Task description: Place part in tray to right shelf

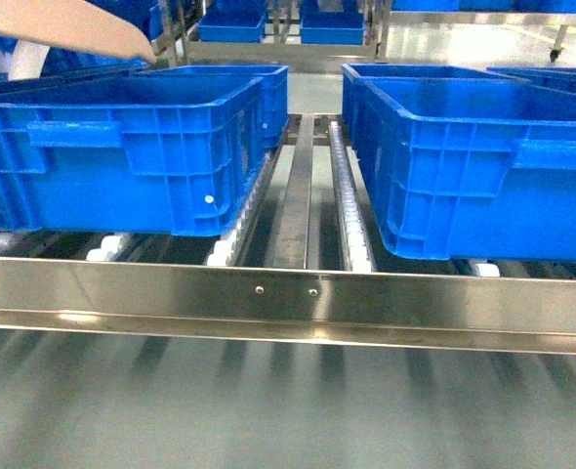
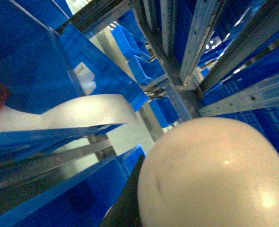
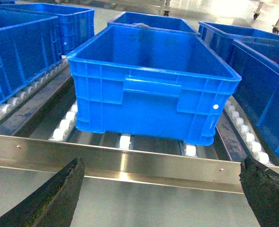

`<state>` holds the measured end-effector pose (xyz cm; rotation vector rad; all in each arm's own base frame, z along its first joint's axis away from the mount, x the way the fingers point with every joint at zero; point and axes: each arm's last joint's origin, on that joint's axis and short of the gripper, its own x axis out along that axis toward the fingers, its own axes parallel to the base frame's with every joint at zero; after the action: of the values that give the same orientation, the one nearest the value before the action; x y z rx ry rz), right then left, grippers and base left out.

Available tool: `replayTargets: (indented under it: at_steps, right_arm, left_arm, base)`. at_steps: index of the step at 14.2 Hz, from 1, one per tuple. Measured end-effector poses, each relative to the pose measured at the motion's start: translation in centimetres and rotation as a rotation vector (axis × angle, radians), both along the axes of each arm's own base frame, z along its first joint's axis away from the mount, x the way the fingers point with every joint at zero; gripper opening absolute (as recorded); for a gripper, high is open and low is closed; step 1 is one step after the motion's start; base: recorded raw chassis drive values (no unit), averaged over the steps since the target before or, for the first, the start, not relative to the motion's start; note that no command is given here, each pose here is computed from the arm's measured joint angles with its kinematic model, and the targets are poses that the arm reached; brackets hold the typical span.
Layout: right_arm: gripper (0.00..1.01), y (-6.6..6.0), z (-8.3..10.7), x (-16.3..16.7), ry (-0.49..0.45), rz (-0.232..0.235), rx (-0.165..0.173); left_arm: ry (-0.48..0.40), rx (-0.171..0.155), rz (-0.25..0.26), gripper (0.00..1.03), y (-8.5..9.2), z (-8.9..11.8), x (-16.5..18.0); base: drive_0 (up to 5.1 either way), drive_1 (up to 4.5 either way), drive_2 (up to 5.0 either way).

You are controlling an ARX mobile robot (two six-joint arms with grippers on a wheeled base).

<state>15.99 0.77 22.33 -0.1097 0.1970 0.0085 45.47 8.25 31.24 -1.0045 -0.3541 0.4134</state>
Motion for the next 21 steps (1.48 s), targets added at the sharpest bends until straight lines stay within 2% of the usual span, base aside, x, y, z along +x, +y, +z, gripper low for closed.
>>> replayTargets:
  at_steps: [1,3,5,7,9,10,11,12,13,14,15,16,17,18,19,20,21]
  right_arm:
    - [0.98,0.0,0.0,0.0,0.000,0.000,0.000]
    - [0.98,0.0,0.0,0.0,0.000,0.000,0.000]
    - [0.98,0.0,0.0,0.0,0.000,0.000,0.000]
    - [0.98,0.0,0.0,0.0,0.000,0.000,0.000]
    - [0.98,0.0,0.0,0.0,0.000,0.000,0.000]
    - [0.98,0.0,0.0,0.0,0.000,0.000,0.000]
    - [0.98,0.0,0.0,0.0,0.000,0.000,0.000]
    - [0.98,0.0,0.0,0.0,0.000,0.000,0.000]
    - [0.98,0.0,0.1,0.0,-0.010,0.001,0.005]
    - [0.88,-0.5,0.0,-0.1,-0.131,0.008,0.047]
    - [0.74,-0.9,-0.8,-0.8,-0.201,-0.019,0.074]
    - [0.61,-0.9,-1.5,-1.2,-0.196,-0.013,0.086]
    - [0.48,-0.8,-2.0,-1.5,-0.192,-0.008,0.092]
    - [0.33,-0.8,-2.7,-2.0,-0.190,-0.009,0.094]
    - [0.20,-0.8,-3.0,-2.4,-0.192,-0.008,0.095]
    - [0.07,-0.8,-3.2,-2.6,-0.196,-0.007,0.095]
    - [0.02,-0.8,-3.5,-2.9,-0.196,-0.007,0.098]
  left_arm:
    - [0.026,0.059,0.018,0.14,0.2,0.2,1.0]
    - [0.060,0.149,0.066,0.14,0.2,1.2,2.1]
    - [0.032,0.198,0.054,0.14,0.1,2.1,1.9]
    - [0.025,0.198,0.021,0.14,-0.4,2.0,0.4]
    - [-0.042,0.172,-0.048,0.14,-1.4,2.0,-3.3]
    - [-0.089,0.155,-0.103,0.14,-2.5,2.2,-6.3]
    - [-0.157,0.153,-0.178,0.14,-4.1,2.8,-10.4]
    - [-0.239,0.180,-0.273,0.14,-5.7,3.1,-15.3]
    - [-0.273,0.189,-0.315,0.14,-6.4,2.1,-20.6]
    - [-0.194,0.204,-0.305,0.14,-6.1,0.0,-24.1]
    - [0.052,0.377,-0.345,0.14,-5.6,-1.8,-26.5]
    - [0.226,0.562,-0.405,0.14,-6.1,-4.0,-27.3]
    - [0.318,0.728,-0.488,0.14,-7.0,-6.7,-27.8]
    - [0.371,0.850,-0.479,0.14,-7.2,-8.3,-28.5]
    - [0.363,0.924,-0.414,0.14,-7.2,-8.4,-29.2]
    - [0.340,0.967,-0.395,0.14,-8.0,-8.4,-29.8]
    - [0.326,0.984,-0.433,0.14,-8.4,-9.3,-30.3]
  base:
    - [0.0,0.00,0.0]
    - [0.0,0.00,0.0]
    - [0.0,0.00,0.0]
    - [0.0,0.00,0.0]
    - [0.0,0.00,0.0]
    - [0.0,0.00,0.0]
    - [0.0,0.00,0.0]
    - [0.0,0.00,0.0]
    - [0.0,0.00,0.0]
    - [0.0,0.00,0.0]
    - [0.0,0.00,0.0]
    - [0.0,0.00,0.0]
    - [0.0,0.00,0.0]
    - [0.0,0.00,0.0]
    - [0.0,0.00,0.0]
    - [0.0,0.00,0.0]
    - [0.0,0.00,0.0]
